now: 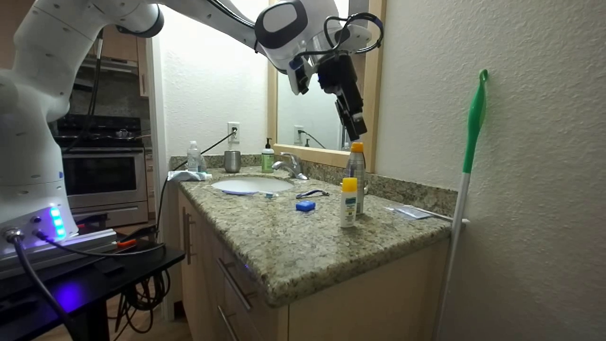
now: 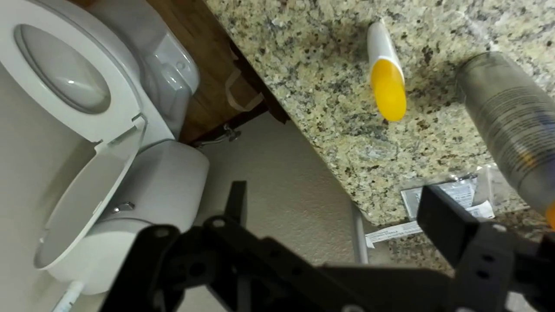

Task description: Take the bottle and move it slightly to the left

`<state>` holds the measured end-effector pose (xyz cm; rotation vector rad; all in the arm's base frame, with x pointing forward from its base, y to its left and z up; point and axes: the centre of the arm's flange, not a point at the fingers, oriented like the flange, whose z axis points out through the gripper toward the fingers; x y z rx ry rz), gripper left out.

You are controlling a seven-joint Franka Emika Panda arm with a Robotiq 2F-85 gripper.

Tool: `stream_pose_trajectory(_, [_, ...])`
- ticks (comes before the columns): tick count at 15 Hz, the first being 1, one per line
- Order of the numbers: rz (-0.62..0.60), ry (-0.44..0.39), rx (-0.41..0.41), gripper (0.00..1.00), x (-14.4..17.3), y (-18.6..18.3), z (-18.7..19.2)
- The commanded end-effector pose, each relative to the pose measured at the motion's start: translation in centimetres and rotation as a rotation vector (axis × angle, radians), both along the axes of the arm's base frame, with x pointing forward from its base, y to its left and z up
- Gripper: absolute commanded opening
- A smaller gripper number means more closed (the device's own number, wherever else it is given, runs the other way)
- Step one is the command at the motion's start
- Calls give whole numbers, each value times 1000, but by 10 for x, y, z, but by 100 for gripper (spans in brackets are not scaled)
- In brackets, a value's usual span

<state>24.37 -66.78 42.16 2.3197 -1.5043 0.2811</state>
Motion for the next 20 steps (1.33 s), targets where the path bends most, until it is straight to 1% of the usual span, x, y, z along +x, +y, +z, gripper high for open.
stream_pose_trajectory(1, [148,23,39,100,-10,-12,-14])
stream_pose_trajectory(5, [365,16,107,100,2,-15,-33])
stream_pose_trajectory(8, [500,6,190,100,17,-10,-43])
stream_pose_trajectory(9, [423,10,139,100,12,1,-41])
stream_pose_trajectory(10, [453,7,160,100,16,3,-43])
stream_pose_trajectory(12, [473,6,168,100,20,4,-42])
stream_pose_trajectory(15, [357,75,168,100,35,-10,-62])
stream_pose_trajectory(19, [276,141,203,100,56,-11,-89])
stream_pose_trajectory(20, [310,103,188,100,43,0,-81])
